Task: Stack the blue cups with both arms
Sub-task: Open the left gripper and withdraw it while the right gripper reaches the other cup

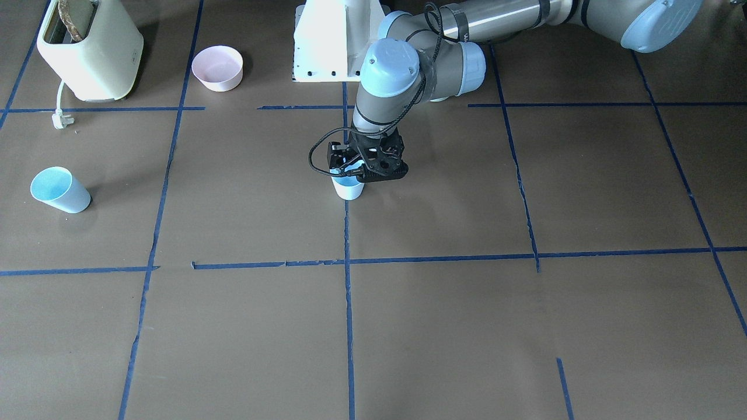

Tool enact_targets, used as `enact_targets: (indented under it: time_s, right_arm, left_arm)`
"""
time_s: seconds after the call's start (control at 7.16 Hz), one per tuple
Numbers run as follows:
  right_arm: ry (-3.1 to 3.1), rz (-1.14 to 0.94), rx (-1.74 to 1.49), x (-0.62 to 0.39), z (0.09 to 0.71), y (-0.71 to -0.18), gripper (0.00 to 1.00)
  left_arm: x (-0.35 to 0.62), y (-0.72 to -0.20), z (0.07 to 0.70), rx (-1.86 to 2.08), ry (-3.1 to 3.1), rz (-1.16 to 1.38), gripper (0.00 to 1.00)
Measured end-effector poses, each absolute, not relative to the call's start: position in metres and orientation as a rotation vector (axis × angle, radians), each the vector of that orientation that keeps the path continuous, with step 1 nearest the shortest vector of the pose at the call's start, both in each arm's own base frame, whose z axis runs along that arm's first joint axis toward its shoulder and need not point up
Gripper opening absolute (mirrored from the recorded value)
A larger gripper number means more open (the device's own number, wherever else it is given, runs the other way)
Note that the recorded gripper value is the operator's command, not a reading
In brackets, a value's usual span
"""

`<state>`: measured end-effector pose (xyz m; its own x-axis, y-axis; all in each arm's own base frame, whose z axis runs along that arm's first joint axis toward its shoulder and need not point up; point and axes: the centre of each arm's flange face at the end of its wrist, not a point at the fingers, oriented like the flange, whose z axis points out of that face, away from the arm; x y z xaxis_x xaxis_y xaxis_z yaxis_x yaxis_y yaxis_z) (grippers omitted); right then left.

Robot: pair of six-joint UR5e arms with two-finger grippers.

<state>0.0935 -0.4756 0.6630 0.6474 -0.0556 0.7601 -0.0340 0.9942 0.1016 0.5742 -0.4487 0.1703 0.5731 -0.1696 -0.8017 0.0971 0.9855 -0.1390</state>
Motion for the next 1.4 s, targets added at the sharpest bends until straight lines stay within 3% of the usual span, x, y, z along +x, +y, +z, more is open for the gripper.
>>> enact_targets:
  time_s: [0.56,1.4]
  right_arm:
    - [-0.869,0.005,0.121,0.084,0.652,-0.475,1.00]
    - [-0.981,0.103,0.116,-0.057,0.592,-0.446,1.00]
  left_arm:
    - [0.456,-0.432,0.156,-0.071,0.928,-0.143,1.00]
    - [0.338,-0.400,0.183,-0.014,0.901,-0.142,1.00]
